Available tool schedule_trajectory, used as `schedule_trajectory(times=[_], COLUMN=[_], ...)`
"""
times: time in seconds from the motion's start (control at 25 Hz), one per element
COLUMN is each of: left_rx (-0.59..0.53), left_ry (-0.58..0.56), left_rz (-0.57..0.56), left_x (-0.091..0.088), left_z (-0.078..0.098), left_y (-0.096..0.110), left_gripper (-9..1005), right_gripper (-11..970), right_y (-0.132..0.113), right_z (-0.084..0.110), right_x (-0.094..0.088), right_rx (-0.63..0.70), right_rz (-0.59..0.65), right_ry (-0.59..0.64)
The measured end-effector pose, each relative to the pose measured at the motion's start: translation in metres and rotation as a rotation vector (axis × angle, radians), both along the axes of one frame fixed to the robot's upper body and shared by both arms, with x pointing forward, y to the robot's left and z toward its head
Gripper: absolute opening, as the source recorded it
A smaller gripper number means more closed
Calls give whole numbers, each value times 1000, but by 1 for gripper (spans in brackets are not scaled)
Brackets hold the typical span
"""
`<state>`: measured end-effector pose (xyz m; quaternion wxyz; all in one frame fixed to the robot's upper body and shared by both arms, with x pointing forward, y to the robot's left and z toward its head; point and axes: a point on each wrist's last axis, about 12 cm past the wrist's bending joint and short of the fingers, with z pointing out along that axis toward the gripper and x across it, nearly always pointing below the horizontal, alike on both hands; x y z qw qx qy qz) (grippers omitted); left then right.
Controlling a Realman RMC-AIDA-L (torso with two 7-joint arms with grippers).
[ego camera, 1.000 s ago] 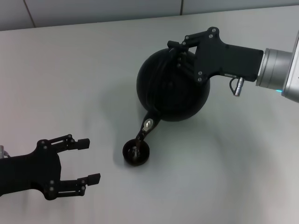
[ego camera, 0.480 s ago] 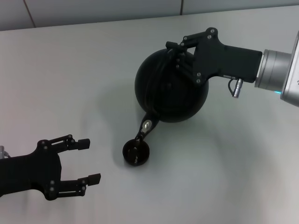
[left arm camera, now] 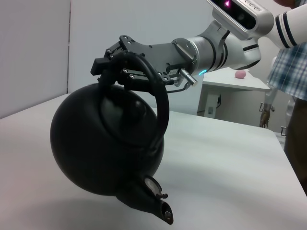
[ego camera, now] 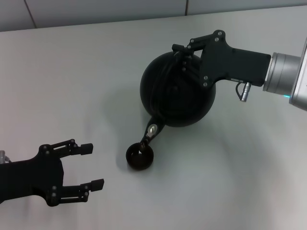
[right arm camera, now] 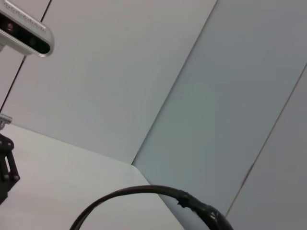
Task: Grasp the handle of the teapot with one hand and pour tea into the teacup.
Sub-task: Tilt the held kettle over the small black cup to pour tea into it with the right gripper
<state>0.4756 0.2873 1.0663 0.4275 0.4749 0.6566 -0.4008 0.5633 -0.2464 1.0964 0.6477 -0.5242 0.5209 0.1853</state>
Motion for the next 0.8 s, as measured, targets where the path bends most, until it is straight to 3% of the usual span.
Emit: schedule_trajectory(times=[0.8], left_rx=[0], left_ry=[4], left_rz=[5], left_x=[-2], left_z=[-1], left_y=[1], left_gripper=[832], right_gripper=[125], right_y=[7], right_z=[7], right_x=[2], right_rx=[-51], right_rz=[52], right_ry=[-57])
